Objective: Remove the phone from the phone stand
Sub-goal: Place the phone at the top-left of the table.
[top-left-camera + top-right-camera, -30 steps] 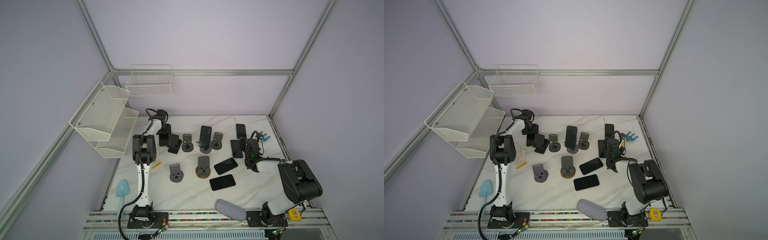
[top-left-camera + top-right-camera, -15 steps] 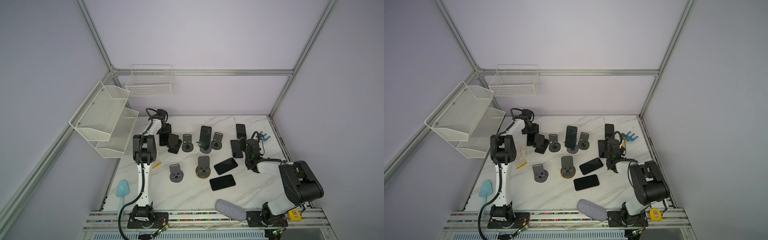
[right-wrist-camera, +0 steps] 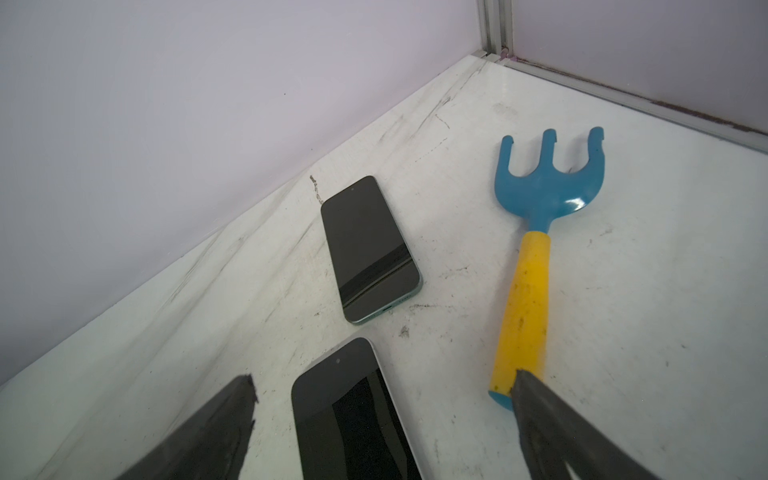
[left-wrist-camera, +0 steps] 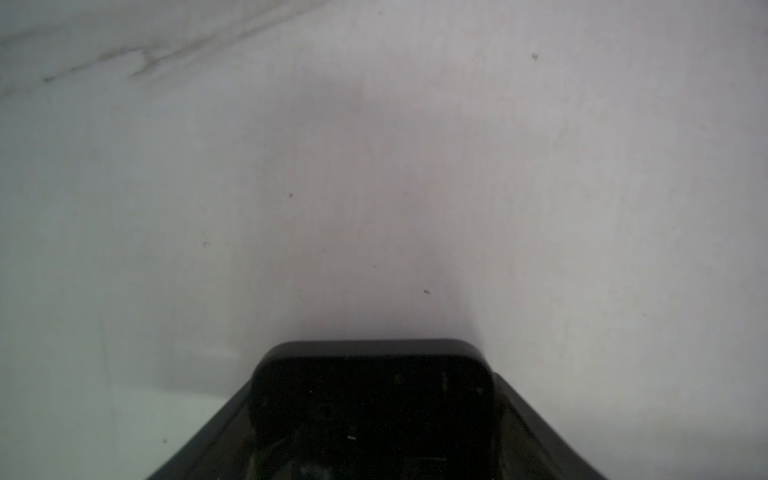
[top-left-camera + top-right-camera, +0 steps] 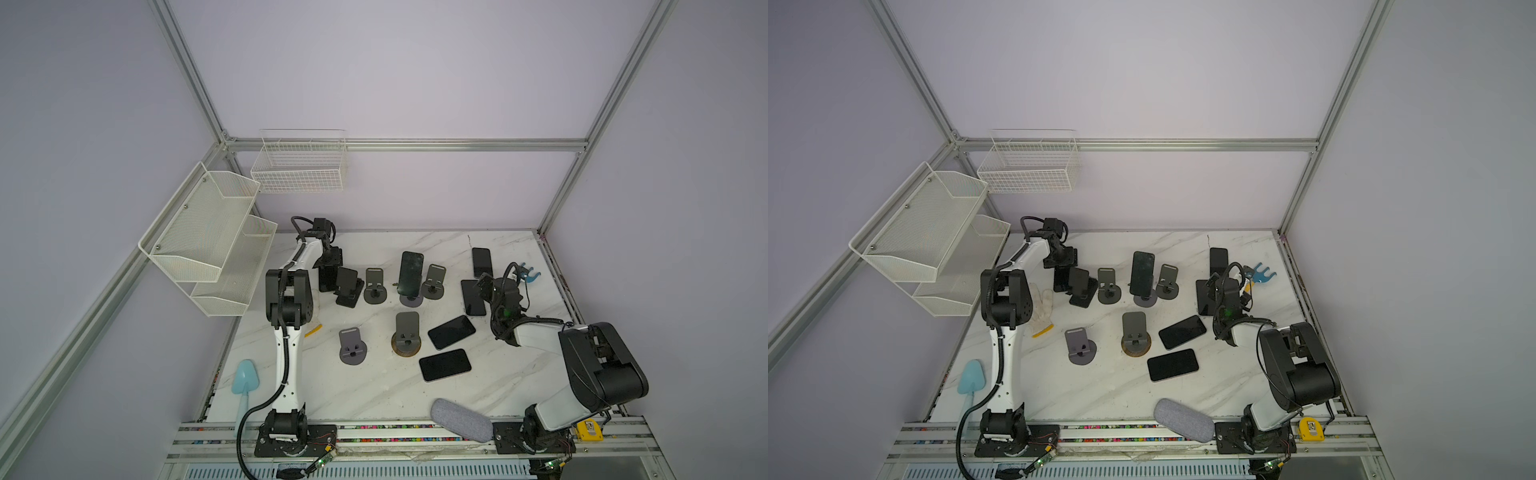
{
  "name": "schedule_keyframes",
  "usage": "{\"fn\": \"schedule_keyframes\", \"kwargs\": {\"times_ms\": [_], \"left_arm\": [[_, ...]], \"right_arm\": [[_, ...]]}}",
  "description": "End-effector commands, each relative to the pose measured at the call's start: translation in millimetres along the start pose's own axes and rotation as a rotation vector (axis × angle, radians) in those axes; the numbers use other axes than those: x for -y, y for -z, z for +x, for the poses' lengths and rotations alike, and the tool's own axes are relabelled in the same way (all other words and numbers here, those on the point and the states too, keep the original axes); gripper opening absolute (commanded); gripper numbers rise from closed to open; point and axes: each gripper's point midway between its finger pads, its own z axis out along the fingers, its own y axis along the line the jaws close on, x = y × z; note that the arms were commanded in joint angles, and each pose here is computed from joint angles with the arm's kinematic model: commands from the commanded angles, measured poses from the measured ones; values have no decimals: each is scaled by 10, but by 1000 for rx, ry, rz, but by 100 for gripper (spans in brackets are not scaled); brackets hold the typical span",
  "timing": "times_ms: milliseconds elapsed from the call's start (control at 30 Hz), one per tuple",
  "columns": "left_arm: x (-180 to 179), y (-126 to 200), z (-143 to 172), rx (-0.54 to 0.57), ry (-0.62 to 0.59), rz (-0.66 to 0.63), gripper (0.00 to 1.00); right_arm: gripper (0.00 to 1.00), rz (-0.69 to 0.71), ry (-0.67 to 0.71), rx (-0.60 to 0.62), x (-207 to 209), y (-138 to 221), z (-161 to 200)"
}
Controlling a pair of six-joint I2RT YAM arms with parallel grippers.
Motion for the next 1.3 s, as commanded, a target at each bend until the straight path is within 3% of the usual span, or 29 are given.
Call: {"fn": "schedule_keyframes", "kwargs": {"times_ms": [0,367,700,1033,1267], "left_arm": [[16,-173,210,-91,18,34,79],[17,31,-16,-25,16,40,83],[122,1141,-597,202,31,129,87],[176,1864,-520,322,96,195,88],[394,1949,-205,332,121,280,88]], "right_arm": [[97,-21,-22,14,-44,23,-26],[97,-11,-22,15,-20,47,-39],[97,-25,-9,9,-16,43,16],[97,-77,-10,48,-198,212,-294],[97,-185,-40,8,-576,335,-461]]}}
